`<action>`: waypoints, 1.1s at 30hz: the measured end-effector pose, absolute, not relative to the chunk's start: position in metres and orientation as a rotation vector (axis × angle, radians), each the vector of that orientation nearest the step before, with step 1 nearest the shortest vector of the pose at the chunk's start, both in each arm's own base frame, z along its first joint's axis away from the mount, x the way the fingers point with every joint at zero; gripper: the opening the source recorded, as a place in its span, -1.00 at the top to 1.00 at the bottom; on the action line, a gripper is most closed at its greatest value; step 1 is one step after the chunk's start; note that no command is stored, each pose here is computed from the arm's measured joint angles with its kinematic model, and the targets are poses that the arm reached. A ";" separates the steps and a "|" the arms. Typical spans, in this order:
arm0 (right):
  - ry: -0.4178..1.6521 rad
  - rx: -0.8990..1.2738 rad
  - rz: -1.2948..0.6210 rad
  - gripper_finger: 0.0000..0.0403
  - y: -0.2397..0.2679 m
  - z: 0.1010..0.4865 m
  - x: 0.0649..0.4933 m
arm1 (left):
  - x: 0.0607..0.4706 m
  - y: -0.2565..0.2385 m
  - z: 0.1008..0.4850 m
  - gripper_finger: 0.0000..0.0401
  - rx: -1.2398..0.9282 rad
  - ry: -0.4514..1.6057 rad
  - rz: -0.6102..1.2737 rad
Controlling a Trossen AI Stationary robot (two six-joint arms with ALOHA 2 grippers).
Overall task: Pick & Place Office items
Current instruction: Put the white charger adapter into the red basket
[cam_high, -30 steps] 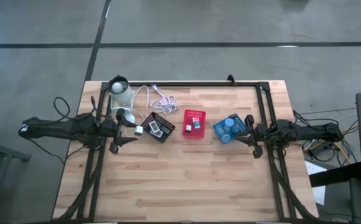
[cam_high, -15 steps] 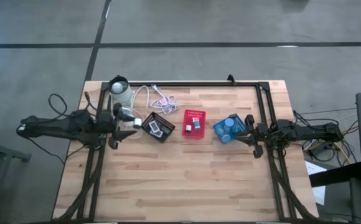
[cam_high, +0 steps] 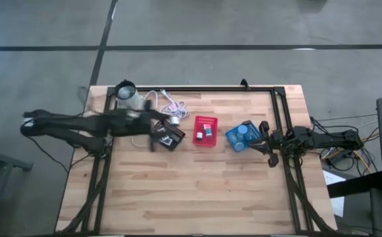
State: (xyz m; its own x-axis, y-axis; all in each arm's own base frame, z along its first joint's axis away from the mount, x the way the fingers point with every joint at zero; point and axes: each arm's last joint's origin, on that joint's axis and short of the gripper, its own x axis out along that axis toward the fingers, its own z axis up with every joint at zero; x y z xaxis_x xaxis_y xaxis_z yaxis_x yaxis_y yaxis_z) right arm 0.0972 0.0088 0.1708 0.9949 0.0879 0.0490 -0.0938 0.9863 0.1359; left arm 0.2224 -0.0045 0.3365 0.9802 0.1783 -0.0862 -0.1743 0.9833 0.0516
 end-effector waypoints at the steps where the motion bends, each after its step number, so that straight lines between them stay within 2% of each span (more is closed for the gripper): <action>1: -0.043 0.139 0.091 0.73 0.009 0.171 0.097 | 0.235 -0.003 0.333 -0.24 0.042 0.127 0.183; 8: -0.043 0.137 0.092 0.73 0.009 0.171 0.097 | 0.306 0.009 0.314 -0.24 0.061 0.296 0.185; 15: -0.041 0.134 0.092 0.73 0.009 0.171 0.097 | 0.350 0.029 0.282 -0.24 0.074 0.477 0.228; 27: -0.032 0.130 0.092 0.73 0.009 0.170 0.097 | 0.382 0.055 0.207 -0.24 0.048 0.703 0.281; 33: -0.031 0.130 0.091 0.73 0.009 0.170 0.097 | 0.392 0.057 0.187 -0.24 0.033 0.748 0.259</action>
